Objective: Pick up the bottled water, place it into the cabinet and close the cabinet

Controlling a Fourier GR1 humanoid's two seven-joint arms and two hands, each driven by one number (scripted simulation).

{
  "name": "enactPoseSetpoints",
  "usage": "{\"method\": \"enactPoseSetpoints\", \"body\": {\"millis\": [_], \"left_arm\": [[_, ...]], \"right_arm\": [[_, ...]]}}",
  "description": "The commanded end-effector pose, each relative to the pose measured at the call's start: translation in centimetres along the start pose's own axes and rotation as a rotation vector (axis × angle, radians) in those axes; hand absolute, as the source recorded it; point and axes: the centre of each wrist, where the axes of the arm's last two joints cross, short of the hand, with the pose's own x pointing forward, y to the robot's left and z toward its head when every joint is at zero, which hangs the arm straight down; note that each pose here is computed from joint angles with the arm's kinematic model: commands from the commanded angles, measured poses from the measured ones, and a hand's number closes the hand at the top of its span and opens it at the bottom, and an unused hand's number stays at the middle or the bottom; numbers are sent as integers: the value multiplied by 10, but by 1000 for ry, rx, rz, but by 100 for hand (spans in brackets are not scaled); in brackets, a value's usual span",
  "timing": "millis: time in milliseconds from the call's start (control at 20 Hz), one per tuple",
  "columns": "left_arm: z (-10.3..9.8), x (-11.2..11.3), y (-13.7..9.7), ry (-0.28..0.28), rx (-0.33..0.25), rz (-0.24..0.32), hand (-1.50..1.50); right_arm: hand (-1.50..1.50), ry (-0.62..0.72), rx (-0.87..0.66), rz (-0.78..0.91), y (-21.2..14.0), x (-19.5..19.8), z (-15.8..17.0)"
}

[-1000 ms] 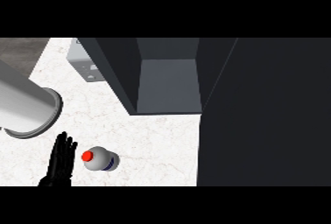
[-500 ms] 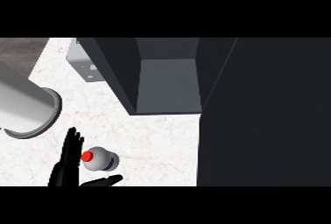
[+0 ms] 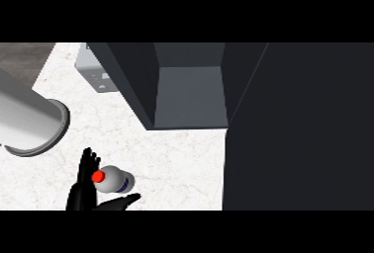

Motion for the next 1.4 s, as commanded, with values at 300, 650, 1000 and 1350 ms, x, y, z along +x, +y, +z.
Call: {"method": "enactPoseSetpoints", "body": {"millis": [300, 650, 1000, 1350], "left_arm": [[6, -39, -3, -8, -118, 162, -150], [-2, -56, -11, -43, -124, 320, 150], [-9, -59, 4, -93, -163, 352, 150], [-35, -33, 3, -193, -176, 341, 150]], "right_arm": [[-150, -95, 38, -64, 25, 45, 3], [-150, -95, 38, -21, 14, 49, -3], [-150, -85, 29, -24, 14, 46, 6], [-150, -89, 48, 10, 14, 55, 9]]}}
